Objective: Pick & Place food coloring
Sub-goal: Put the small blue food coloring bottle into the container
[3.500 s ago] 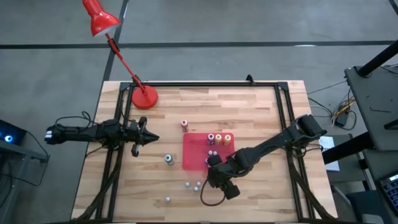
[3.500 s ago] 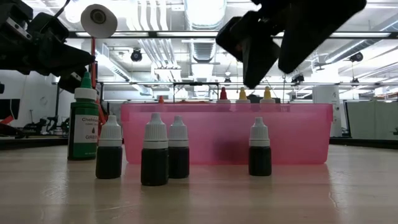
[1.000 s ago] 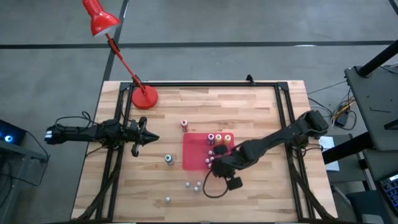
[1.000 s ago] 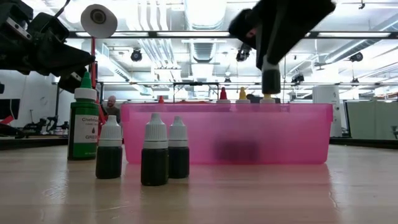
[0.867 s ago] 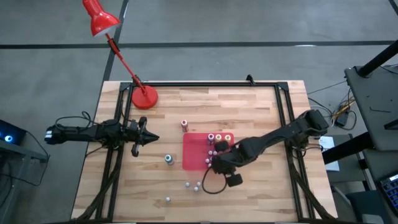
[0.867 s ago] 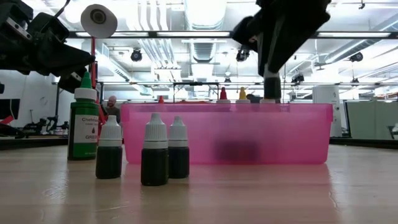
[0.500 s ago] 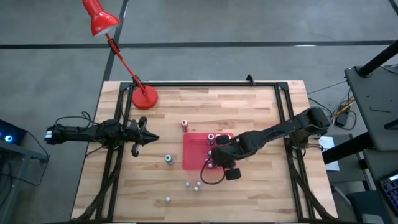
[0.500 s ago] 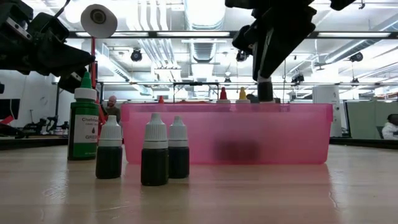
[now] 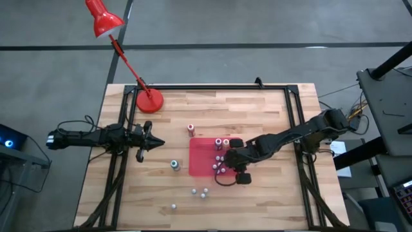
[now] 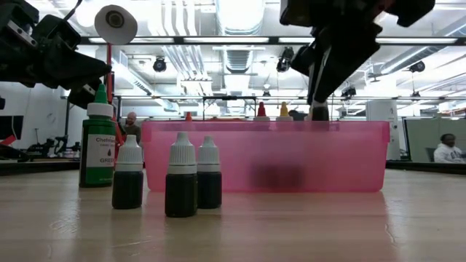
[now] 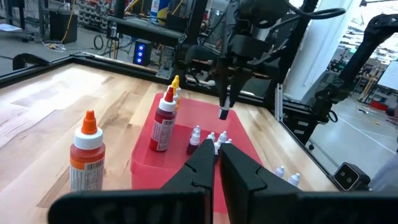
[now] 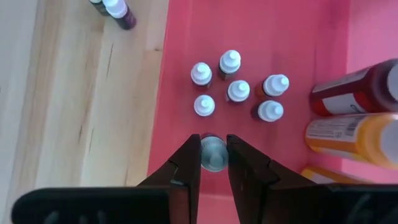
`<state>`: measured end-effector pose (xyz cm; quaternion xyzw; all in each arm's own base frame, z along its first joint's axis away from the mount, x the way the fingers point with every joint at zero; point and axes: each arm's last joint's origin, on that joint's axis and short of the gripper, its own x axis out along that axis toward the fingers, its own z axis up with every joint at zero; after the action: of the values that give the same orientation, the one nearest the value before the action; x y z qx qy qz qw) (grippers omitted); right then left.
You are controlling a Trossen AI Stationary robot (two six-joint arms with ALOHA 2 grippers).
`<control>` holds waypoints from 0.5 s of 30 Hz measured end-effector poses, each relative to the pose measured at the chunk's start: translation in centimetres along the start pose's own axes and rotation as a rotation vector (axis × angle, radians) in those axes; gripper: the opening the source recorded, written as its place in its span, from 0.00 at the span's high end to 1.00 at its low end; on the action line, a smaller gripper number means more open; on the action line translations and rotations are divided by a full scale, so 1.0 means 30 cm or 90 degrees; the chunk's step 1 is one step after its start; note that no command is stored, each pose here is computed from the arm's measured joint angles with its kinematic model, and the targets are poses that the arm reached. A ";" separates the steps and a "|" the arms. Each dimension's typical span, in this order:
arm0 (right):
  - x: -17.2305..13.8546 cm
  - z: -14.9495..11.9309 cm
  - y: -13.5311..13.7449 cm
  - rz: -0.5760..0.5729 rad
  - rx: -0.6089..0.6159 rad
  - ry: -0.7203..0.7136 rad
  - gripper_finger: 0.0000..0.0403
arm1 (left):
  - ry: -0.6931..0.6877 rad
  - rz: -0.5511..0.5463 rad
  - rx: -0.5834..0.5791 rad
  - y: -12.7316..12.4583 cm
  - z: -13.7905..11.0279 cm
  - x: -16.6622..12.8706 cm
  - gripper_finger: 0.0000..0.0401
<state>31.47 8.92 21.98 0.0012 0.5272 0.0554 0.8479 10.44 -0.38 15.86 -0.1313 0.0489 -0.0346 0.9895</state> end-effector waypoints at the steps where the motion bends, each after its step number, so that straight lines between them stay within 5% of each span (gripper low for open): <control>1: 0.007 -0.005 -0.003 0.000 0.004 -0.001 0.86 | 0.000 0.000 0.000 0.000 0.000 0.000 1.00; 15: 0.097 -0.068 -0.040 -0.041 0.020 0.007 0.86 | 0.000 0.000 0.000 0.000 0.000 0.000 1.00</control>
<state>31.02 7.90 18.39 -0.0023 0.5326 0.0198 0.8461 10.44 -0.38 15.86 -0.1313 0.0488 -0.0345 0.9895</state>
